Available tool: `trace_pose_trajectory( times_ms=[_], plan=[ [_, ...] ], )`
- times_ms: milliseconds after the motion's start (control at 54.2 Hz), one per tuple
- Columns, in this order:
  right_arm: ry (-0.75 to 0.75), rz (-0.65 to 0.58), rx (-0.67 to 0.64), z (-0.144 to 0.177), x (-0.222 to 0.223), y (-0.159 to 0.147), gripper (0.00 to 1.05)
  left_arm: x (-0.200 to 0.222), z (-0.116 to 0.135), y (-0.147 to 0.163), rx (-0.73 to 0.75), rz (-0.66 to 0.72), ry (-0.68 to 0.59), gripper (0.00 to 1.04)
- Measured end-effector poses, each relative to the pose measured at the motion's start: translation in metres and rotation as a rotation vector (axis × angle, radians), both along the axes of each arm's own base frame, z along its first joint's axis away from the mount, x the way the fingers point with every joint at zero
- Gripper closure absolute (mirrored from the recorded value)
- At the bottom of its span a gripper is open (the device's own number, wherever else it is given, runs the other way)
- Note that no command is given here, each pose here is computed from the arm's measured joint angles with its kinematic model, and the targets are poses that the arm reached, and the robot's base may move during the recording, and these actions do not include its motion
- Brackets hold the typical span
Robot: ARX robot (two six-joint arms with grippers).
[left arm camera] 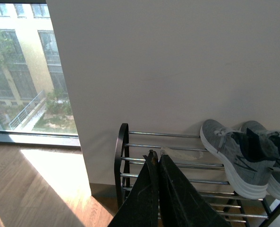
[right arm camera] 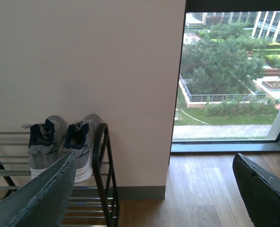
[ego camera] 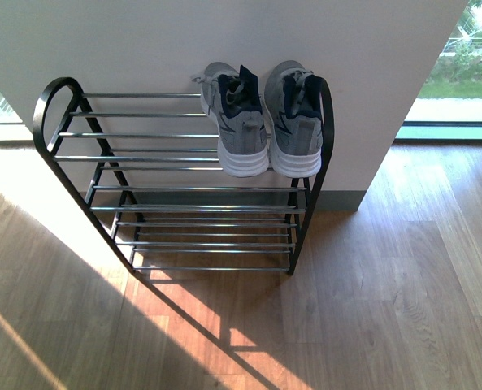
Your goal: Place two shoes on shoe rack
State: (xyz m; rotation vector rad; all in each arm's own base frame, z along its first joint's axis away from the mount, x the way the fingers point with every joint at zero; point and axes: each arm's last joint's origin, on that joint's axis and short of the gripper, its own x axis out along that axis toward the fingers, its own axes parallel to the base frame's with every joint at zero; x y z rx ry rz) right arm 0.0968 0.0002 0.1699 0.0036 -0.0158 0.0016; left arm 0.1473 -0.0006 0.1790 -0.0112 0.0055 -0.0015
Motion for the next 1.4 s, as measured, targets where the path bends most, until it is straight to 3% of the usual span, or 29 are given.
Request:
trace_pose_trajectory(
  times_ms=[203,1402],
  plan=[
    [0.000,0.000,0.000,0.000,0.000,0.000,0.09,-0.013,-0.011,0.000,0.000,-0.003,-0.010,1.04],
    [0.000,0.000,0.000,0.000,0.000,0.000,0.09,-0.049,-0.011,0.000,0.001,-0.003,-0.007,1.04]
  ],
)
